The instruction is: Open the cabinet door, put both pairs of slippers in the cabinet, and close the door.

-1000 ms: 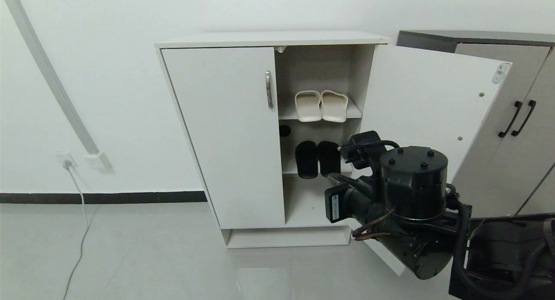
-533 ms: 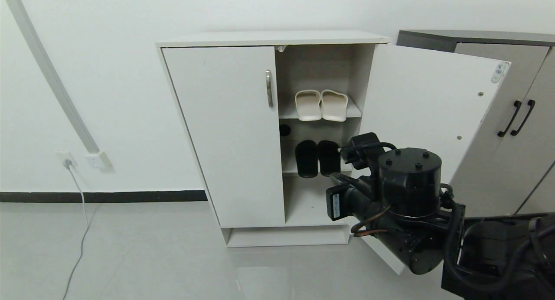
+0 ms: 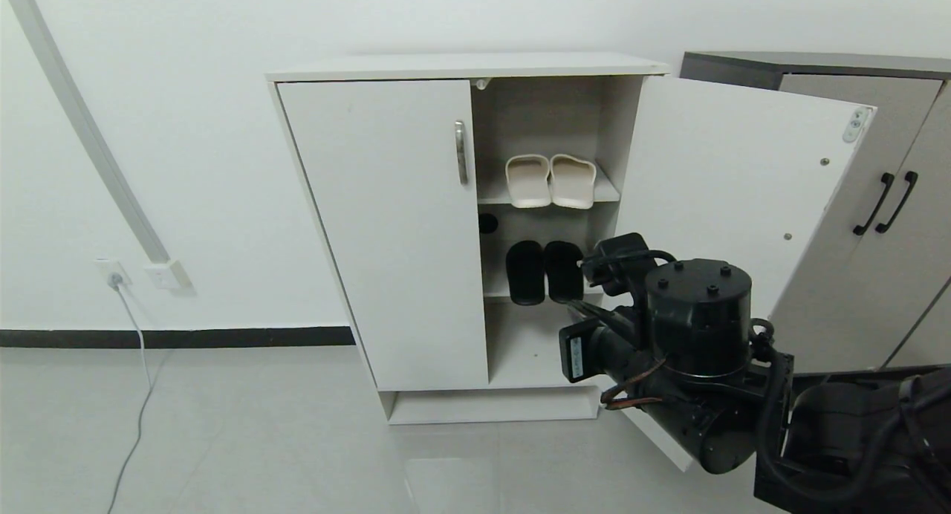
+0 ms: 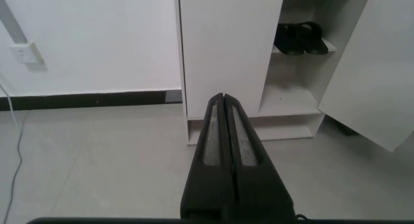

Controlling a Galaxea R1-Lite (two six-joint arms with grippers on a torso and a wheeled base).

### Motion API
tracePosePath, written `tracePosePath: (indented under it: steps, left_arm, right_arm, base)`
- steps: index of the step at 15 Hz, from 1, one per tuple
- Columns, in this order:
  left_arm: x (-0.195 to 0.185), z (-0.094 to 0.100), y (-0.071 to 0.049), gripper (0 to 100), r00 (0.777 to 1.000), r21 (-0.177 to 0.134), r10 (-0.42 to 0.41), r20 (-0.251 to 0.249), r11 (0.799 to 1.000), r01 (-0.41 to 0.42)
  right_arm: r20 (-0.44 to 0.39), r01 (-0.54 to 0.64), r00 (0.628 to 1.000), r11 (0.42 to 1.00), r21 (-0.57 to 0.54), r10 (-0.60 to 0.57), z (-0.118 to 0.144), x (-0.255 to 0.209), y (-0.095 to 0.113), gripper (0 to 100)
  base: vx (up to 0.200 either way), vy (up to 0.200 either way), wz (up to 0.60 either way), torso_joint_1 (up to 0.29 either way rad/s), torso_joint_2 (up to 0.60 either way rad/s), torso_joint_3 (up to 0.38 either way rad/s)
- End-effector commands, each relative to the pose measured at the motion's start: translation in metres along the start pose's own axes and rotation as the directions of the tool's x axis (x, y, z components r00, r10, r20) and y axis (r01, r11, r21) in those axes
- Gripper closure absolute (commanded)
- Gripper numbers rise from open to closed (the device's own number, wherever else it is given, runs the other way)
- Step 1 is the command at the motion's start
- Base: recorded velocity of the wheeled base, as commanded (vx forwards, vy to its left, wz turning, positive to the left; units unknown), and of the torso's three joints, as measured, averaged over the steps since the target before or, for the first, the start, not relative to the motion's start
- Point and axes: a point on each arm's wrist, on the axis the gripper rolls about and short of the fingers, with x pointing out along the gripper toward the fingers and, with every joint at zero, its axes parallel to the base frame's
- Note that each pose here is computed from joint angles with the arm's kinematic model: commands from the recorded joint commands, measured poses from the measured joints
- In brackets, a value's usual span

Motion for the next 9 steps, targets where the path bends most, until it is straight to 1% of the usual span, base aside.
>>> tracePosePath:
  steps: [1, 2, 3, 5, 9]
  left_arm:
    - [0.0001, -0.0001, 0.0000, 100, 1.000, -0.002, 0.001, -0.002, 1.000, -0.001]
    - [0.0001, -0.0001, 0.0000, 100, 1.000, 0.000, 0.001, -0.002, 1.000, -0.001]
    - [0.0001, -0.0001, 0.0000, 100, 1.000, 0.000, 0.001, -0.002, 1.000, -0.001]
    - [0.0001, -0.0001, 0.0000, 100, 1.000, 0.000, 0.001, -0.002, 1.000, -0.001]
    - [0.0001, -0.0001, 0.0000, 100, 1.000, 0.000, 0.001, -0.002, 1.000, -0.001]
  right_arm:
    - [-0.005, 0.001, 1.000, 1.000, -0.004, -0.001, -0.0016, 0.0005, 0.0003, 100]
    - [-0.006, 0.002, 1.000, 1.000, -0.005, -0.002, -0.0020, 0.0004, 0.0002, 100]
    - [-0.006, 0.002, 1.000, 1.000, -0.005, -0.002, -0.0020, 0.0004, 0.0002, 100]
    - [-0.006, 0.004, 1.000, 1.000, -0.005, -0.004, -0.0020, 0.0004, 0.0001, 100]
    - [-0.010, 0.004, 1.000, 1.000, -0.007, -0.004, -0.0033, 0.0002, -0.0001, 100]
  base:
    - [0.000, 0.000, 0.00, 0.000, 0.00, 0.000]
    - [0.000, 0.000, 0.00, 0.007, -0.07, -0.105]
    - [0.000, 0.000, 0.00, 0.002, -0.24, -0.256]
    - [0.000, 0.000, 0.00, 0.010, -0.19, -0.339]
    - [0.000, 0.000, 0.00, 0.036, -0.49, -0.369]
